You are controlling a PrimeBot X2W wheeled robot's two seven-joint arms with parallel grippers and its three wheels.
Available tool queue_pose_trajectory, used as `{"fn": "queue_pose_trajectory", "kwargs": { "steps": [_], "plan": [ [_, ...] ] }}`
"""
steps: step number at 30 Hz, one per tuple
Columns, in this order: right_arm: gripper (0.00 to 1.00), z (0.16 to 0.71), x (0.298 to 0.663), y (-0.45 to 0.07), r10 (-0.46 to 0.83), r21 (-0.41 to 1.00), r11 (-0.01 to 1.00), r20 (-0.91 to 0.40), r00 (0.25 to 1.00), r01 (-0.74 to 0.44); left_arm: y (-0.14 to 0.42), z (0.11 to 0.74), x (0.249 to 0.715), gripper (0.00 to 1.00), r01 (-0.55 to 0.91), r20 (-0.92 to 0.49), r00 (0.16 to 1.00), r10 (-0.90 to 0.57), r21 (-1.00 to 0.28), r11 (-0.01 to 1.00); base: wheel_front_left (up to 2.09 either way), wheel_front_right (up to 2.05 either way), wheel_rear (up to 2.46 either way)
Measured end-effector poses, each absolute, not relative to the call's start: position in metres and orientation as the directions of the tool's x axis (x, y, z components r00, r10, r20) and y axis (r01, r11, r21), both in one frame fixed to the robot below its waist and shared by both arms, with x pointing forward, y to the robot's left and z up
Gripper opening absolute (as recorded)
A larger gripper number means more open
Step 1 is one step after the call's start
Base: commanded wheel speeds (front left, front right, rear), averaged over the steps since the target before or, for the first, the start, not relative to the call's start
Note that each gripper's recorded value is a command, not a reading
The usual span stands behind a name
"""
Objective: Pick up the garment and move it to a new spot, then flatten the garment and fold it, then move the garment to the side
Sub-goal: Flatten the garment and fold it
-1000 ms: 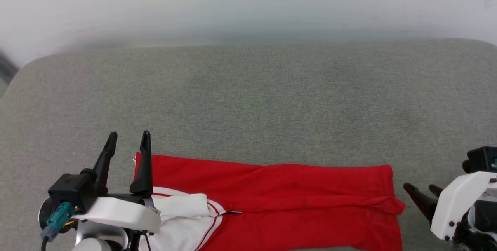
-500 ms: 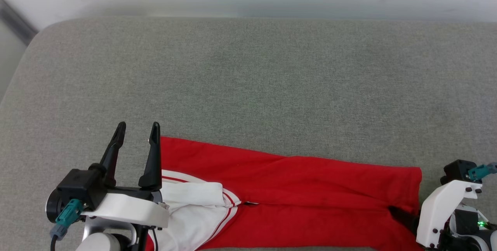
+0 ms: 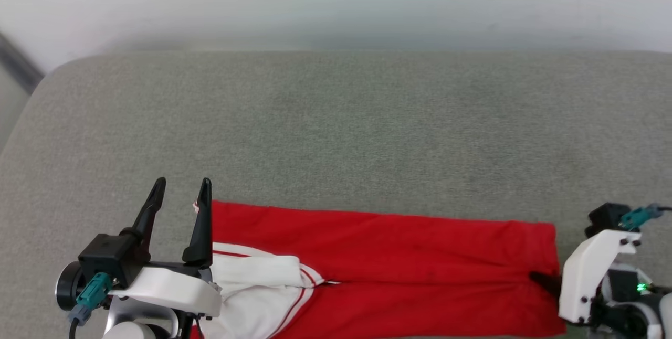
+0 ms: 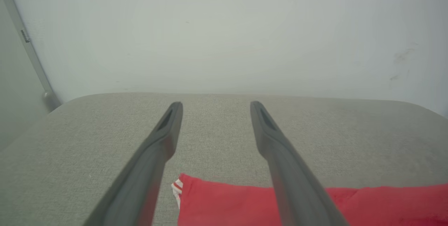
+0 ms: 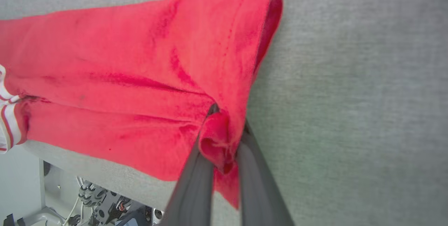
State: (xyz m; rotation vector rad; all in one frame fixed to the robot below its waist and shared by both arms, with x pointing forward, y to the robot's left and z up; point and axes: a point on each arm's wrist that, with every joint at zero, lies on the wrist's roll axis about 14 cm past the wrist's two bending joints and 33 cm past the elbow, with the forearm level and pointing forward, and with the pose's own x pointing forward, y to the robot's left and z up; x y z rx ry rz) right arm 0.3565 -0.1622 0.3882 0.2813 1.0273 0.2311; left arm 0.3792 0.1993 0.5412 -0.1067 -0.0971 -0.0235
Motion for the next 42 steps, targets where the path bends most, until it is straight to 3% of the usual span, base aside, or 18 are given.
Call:
{"fn": "queue_pose_trajectory", "kwargs": {
  "steps": [6, 12, 17, 20, 27, 28, 29, 33, 42],
  "plan": [
    [0.00, 0.408, 0.361, -0.206, 0.231, 0.287, 0.958, -0.799, 0.556, 0.015, 0.191, 0.545, 0.377, 1.00, 0.052, 0.103, 0.994, -0.042, -0.096, 0.994, 0.00, 0.00, 0.00],
    [0.00, 0.419, 0.354, -0.260, 0.102, 0.242, 0.957, -0.796, 0.596, 0.159, 0.182, 0.546, 0.375, 1.00, 0.075, 0.104, 0.992, -0.065, -0.099, 0.992, 0.00, 0.00, 0.00],
    [0.00, 0.425, 0.346, -0.275, 0.070, 0.276, 0.928, -0.787, 0.613, 0.249, 0.179, 0.546, 0.376, 1.00, 0.087, 0.103, 0.992, -0.077, -0.095, 0.992, 0.00, 0.00, 0.00],
    [0.00, 0.423, 0.340, -0.263, 0.135, 0.362, 0.890, -0.791, 0.597, 0.278, 0.178, 0.547, 0.375, 1.00, 0.088, 0.103, 0.992, -0.078, -0.094, 0.992, 0.00, 0.00, 0.00],
    [0.00, 0.441, 0.336, -0.205, 0.488, 0.692, 0.689, -0.662, 0.569, 0.216, 0.178, 0.549, 0.370, 1.00, 0.091, 0.105, 0.991, -0.081, -0.090, 0.992, 0.00, 0.00, 0.00],
    [0.00, 0.442, 0.336, -0.197, 0.541, 0.736, 0.645, -0.628, 0.559, 0.204, 0.178, 0.550, 0.369, 1.00, 0.091, 0.108, 0.991, -0.081, -0.090, 0.992, 0.00, 0.00, 0.00],
    [0.00, 0.447, 0.337, -0.163, 0.687, 0.849, 0.502, -0.506, 0.521, 0.163, 0.178, 0.550, 0.367, 1.00, 0.091, 0.108, 0.991, -0.081, -0.091, 0.992, 0.00, 0.00, 0.00],
    [0.00, 0.455, 0.344, -0.122, 0.801, 0.924, 0.366, -0.374, 0.467, 0.112, 0.181, 0.551, 0.365, 1.00, 0.086, 0.108, 0.991, -0.076, -0.092, 0.992, 0.00, 0.00, 0.00],
    [0.00, 0.467, 0.350, -0.026, 0.928, 0.976, 0.213, -0.215, 0.304, 0.043, 0.186, 0.550, 0.366, 1.00, 0.062, 0.107, 0.993, -0.051, -0.109, 0.992, 0.00, 0.00, 0.00]
  ]
}}
